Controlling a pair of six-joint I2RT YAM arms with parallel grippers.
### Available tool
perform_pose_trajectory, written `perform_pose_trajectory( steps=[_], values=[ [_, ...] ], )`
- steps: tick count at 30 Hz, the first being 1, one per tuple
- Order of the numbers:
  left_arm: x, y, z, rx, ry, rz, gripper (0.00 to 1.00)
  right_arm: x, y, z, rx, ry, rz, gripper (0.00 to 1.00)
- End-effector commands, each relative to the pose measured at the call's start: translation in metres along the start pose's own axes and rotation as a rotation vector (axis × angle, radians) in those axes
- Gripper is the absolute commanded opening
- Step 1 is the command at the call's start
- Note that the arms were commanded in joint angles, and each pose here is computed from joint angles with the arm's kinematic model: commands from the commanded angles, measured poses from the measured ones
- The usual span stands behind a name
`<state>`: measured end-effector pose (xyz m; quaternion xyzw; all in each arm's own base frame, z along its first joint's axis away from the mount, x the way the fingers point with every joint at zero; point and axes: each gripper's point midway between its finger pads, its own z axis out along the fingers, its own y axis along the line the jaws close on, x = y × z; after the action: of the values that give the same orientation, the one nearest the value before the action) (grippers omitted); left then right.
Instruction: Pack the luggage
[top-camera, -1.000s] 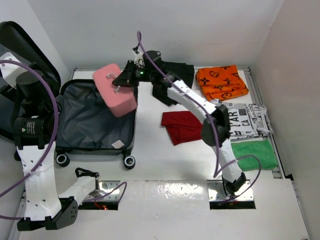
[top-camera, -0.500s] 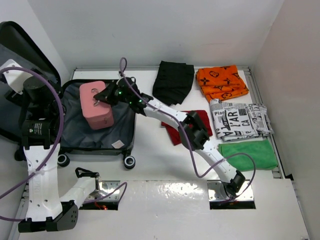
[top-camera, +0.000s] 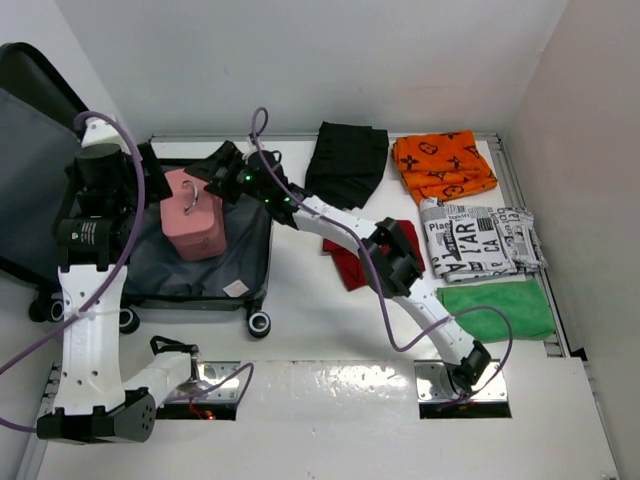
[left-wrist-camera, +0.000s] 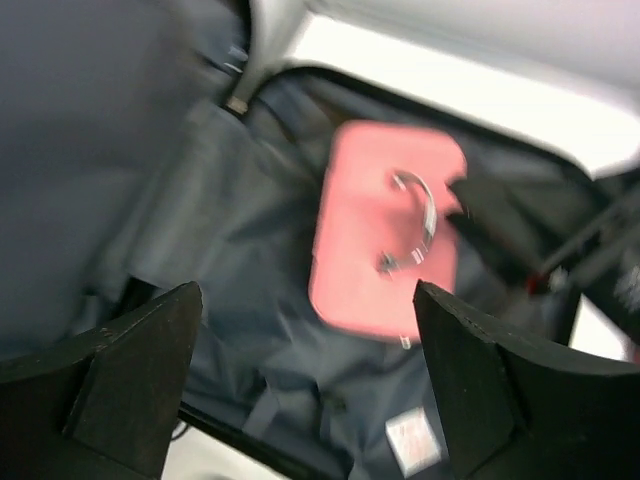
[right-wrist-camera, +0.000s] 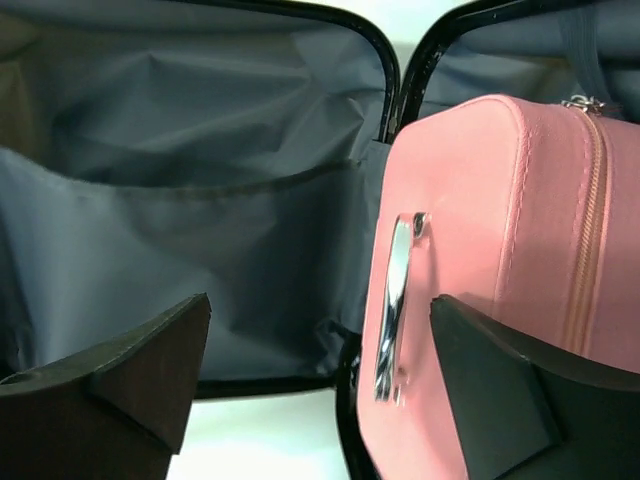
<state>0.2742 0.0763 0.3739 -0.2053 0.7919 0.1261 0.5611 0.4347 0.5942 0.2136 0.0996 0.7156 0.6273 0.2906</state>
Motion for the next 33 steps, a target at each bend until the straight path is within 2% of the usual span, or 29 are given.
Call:
perform_pose_trajectory(
  steps=[1, 2, 4, 5, 6, 7, 8, 10, 11, 13, 14, 16, 17, 18, 21, 33],
  values=[
    [0.012, -0.026, -0.014, 0.202, 0.062, 0.089, 0.93, -0.039, 0.096, -0.035, -0.194, -0.039, -0.100, 0.92],
    [0.021, -0.028, -0.013, 0.218, 0.091, 0.096, 0.87, -0.048, 0.119, -0.053, -0.217, -0.039, -0.119, 0.92],
    [0.050, -0.032, -0.006, 0.241, 0.174, 0.097, 0.80, -0.053, 0.083, -0.064, -0.129, -0.012, -0.147, 0.88],
    [0.062, -0.036, -0.003, 0.260, 0.208, 0.102, 0.76, -0.076, 0.117, -0.087, -0.167, -0.052, -0.203, 0.86],
    [0.082, -0.045, -0.002, 0.316, 0.255, 0.104, 0.67, -0.085, 0.082, -0.093, -0.069, -0.045, -0.205, 0.84],
    [0.091, -0.051, 0.000, 0.348, 0.273, 0.103, 0.63, -0.093, 0.092, -0.107, -0.079, -0.043, -0.308, 0.82],
    [0.097, -0.057, 0.008, 0.369, 0.287, 0.102, 0.60, -0.115, 0.077, -0.117, -0.026, -0.058, -0.328, 0.80],
    [0.116, -0.064, 0.019, 0.387, 0.356, 0.095, 0.52, -0.125, 0.072, -0.139, 0.005, -0.041, -0.414, 0.77],
    [0.126, -0.068, 0.032, 0.376, 0.406, 0.089, 0.51, -0.148, 0.070, -0.155, 0.021, -0.060, -0.429, 0.77],
    [0.130, -0.071, 0.044, 0.357, 0.430, 0.081, 0.49, -0.154, 0.056, -0.174, 0.073, -0.041, -0.453, 0.76],
    [0.127, -0.071, 0.050, 0.343, 0.423, 0.083, 0.49, -0.170, 0.031, -0.188, 0.127, -0.046, -0.456, 0.76],
    [0.116, -0.076, 0.065, 0.337, 0.383, 0.079, 0.49, -0.183, 0.034, -0.206, 0.137, -0.066, -0.486, 0.76],
    [0.113, -0.073, 0.073, 0.304, 0.374, 0.085, 0.49, -0.182, 0.016, -0.216, 0.171, -0.048, -0.473, 0.76],
    [0.110, -0.073, 0.080, 0.290, 0.368, 0.086, 0.49, -0.185, 0.018, -0.222, 0.173, -0.052, -0.481, 0.76],
    [0.111, -0.076, 0.102, 0.256, 0.392, 0.097, 0.49, -0.190, 0.009, -0.238, 0.196, -0.051, -0.484, 0.76],
    [0.128, -0.091, 0.144, 0.210, 0.455, 0.129, 0.49, -0.200, -0.001, -0.253, 0.214, -0.055, -0.463, 0.76]
  ],
)
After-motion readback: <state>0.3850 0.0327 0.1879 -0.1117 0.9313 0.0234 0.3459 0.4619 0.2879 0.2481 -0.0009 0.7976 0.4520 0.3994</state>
